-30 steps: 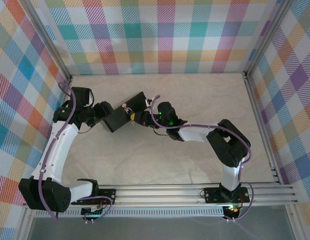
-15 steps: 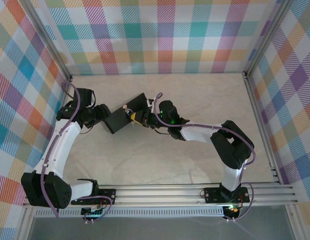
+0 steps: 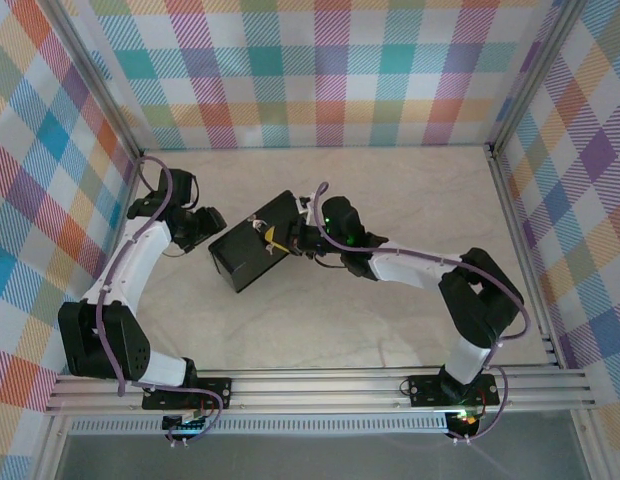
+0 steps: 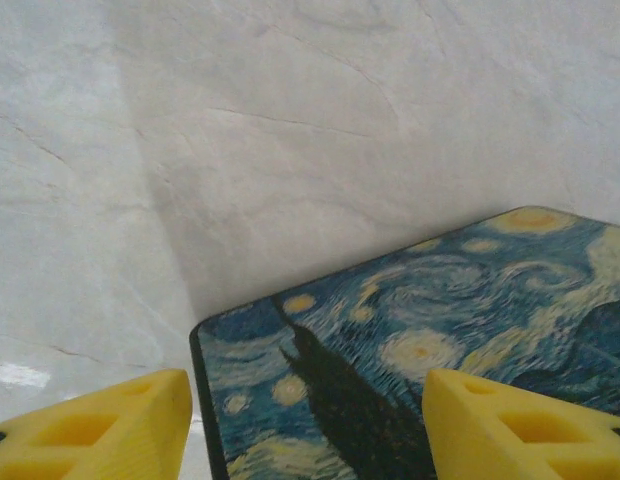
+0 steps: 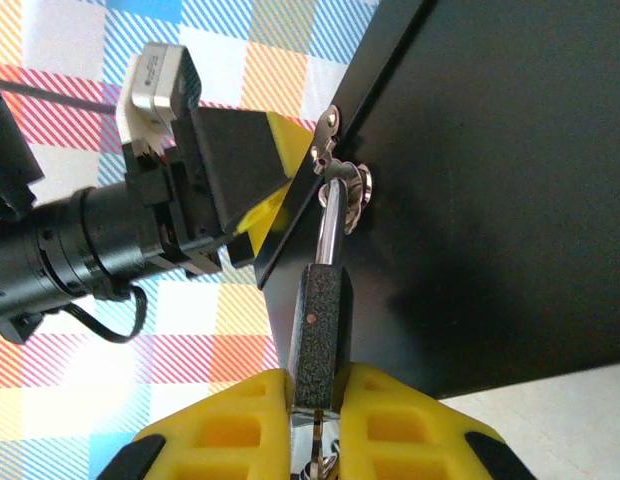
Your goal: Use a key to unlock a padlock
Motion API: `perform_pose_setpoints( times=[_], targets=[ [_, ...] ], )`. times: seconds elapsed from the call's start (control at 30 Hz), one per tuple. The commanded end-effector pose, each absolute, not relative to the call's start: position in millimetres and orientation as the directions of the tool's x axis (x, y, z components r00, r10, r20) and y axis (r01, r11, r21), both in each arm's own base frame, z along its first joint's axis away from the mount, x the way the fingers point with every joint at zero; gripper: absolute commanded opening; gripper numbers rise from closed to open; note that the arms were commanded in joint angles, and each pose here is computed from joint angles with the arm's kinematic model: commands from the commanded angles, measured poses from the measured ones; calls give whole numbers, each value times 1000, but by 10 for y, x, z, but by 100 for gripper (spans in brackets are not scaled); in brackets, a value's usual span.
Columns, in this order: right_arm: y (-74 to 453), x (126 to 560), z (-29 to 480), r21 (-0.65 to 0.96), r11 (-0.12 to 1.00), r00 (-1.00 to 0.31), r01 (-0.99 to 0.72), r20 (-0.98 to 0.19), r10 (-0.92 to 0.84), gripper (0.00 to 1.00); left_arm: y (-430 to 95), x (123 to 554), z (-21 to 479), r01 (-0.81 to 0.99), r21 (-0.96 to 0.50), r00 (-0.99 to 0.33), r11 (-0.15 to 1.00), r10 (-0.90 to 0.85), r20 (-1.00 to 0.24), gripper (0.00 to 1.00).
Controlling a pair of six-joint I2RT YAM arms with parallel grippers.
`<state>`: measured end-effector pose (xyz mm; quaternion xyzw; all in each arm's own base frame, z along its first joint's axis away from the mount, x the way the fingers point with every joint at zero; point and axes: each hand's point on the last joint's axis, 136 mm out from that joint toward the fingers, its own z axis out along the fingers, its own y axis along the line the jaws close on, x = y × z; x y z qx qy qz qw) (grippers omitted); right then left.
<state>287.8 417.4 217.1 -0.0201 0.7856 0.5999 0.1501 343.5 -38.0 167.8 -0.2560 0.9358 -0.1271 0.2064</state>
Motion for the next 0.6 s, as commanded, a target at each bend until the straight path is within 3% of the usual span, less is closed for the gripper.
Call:
perform_pose_setpoints(
  times=[0.0,0.1,0.23,0.43,0.57],
  targets=[
    [4148,2857,2849,874,256,-882,-413,-454,128,9,-511,3412,1736,-400,-430,-790,809,-543,-286,59],
    [4103,2869,2729,750,455,-831,-480,-555,37,9,-585,3358,1724,-388,-455,-804,802,-536,-260,57],
    [4005,2897,2525,617,592,-799,-519,-597,-79,8,-618,3295,1777,-368,-462,-812,807,-521,-263,57],
    [3865,2911,2379,503,669,-776,-547,-604,-181,9,-574,3257,1891,-348,-441,-811,827,-502,-300,59],
    [3843,2916,2366,515,675,-793,-529,-584,-175,10,-586,3273,2060,-308,-433,-810,847,-473,-348,61]
  ],
)
